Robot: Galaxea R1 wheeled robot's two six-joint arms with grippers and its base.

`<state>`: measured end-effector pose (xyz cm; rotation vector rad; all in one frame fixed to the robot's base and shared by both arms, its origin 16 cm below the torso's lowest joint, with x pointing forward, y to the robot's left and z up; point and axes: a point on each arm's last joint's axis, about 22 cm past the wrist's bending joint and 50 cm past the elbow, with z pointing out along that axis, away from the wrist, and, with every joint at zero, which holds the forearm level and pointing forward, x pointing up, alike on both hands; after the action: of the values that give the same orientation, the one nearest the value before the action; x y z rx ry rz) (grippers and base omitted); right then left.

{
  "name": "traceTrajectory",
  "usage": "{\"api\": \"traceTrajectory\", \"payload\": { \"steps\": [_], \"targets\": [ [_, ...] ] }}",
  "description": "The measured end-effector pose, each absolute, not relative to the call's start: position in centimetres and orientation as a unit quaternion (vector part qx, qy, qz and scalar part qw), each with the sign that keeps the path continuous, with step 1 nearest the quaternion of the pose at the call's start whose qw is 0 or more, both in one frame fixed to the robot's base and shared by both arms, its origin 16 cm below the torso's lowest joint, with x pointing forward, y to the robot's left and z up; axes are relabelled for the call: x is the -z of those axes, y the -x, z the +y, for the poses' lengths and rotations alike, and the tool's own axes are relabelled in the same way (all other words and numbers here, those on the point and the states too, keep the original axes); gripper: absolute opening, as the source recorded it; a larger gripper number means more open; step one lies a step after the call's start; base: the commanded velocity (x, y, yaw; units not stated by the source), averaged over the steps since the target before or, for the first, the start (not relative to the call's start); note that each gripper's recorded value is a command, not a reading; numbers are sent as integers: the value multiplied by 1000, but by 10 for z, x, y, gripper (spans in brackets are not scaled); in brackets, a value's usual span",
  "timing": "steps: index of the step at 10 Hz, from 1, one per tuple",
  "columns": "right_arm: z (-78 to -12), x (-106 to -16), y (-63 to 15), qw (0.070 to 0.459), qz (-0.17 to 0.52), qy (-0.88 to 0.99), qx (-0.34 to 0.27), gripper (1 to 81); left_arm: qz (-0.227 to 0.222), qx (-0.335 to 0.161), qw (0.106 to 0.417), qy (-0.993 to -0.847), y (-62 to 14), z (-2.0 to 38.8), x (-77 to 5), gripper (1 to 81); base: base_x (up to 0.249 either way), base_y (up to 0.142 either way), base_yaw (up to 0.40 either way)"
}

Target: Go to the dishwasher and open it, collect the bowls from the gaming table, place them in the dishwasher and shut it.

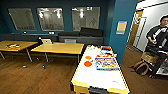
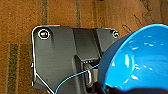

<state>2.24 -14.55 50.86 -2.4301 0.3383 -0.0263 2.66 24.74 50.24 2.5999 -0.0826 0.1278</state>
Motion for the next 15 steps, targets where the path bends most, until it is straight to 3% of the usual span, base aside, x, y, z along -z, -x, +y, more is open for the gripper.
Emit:
{"api": "traceTrajectory", "payload": {
  "steps": [2,6,9,15],
  "targets": [
    [-151,-505,-13,331,129,935,7,10,-31,-47,268,-962,-27,244,-503,10,-115,0,0],
    [-231,-484,-11,264,129,956,15,10,-30,-46,261,-964,-23,256,-503,10,-114,0,0],
    [-195,-488,-21,290,126,948,20,10,-30,-46,261,-964,-22,257,-503,10,-114,0,0],
    [-192,-485,-21,288,126,949,19,10,-30,-45,264,-963,-20,252,-503,10,-114,0,0]
  ]
}}
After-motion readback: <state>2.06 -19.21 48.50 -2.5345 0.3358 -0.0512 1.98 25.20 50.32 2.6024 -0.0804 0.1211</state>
